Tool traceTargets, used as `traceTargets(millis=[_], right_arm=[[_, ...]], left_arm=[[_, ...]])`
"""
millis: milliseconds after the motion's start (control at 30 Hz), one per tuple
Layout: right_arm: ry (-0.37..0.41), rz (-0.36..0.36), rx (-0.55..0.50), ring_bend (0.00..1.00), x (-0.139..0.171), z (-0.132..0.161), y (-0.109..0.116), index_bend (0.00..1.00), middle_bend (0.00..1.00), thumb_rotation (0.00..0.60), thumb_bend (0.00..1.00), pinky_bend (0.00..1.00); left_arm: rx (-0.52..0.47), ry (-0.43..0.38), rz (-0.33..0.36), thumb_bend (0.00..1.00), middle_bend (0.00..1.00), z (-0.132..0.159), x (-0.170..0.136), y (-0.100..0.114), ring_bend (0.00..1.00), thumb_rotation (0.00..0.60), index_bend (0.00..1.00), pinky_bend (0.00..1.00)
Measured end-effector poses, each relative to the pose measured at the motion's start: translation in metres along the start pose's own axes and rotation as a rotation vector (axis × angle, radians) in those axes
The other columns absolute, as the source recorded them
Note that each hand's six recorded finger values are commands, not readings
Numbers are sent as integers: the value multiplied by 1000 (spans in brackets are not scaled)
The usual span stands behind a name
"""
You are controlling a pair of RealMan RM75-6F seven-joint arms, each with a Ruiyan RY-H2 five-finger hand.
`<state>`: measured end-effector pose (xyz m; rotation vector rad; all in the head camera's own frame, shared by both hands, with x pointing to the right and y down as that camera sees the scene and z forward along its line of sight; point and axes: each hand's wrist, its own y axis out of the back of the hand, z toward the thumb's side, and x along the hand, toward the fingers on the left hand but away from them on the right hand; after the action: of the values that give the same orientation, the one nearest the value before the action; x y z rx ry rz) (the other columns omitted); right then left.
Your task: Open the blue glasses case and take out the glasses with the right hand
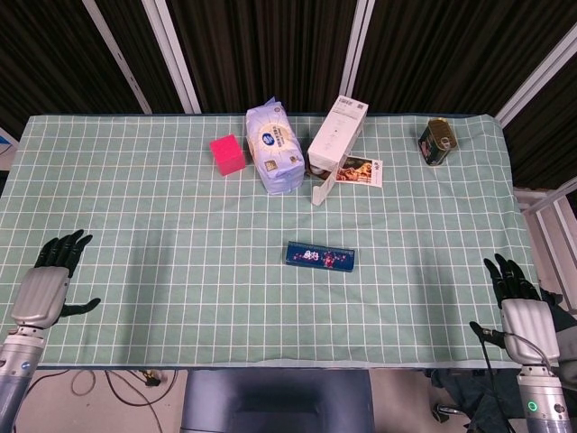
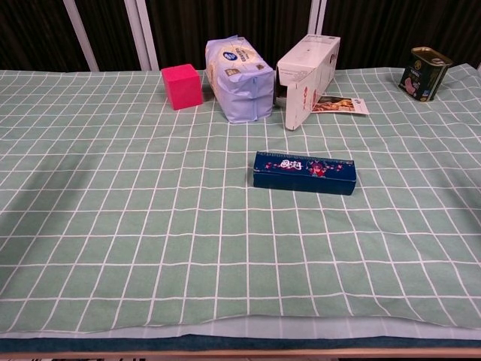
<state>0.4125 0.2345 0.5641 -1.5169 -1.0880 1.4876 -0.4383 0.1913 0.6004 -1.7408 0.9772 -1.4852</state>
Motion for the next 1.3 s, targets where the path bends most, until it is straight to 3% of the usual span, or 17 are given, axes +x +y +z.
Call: traceTargets(millis=[433, 633, 967, 1300], right_arm=[[7, 35, -20, 0, -17, 23, -3, 0, 0, 600, 68, 239], [40, 71, -26, 0, -43, 57, -15, 0, 0, 600, 70, 239], [107, 114, -50, 0, -102, 141, -47, 0, 0, 600, 90, 239], [105, 155, -61, 0, -126, 184, -82, 0, 0, 600, 91, 239]], left_arm=[[-20, -1, -5, 0, 0, -1, 2, 2, 0, 600, 0, 0], [-27, -8, -6, 0, 0, 0, 3, 3, 0, 600, 0, 0], [-47, 8, -17, 0, 0, -4, 5, 4, 0, 600, 0, 0], [-67, 21, -30, 0, 0, -6, 8, 4, 0, 600, 0, 0]])
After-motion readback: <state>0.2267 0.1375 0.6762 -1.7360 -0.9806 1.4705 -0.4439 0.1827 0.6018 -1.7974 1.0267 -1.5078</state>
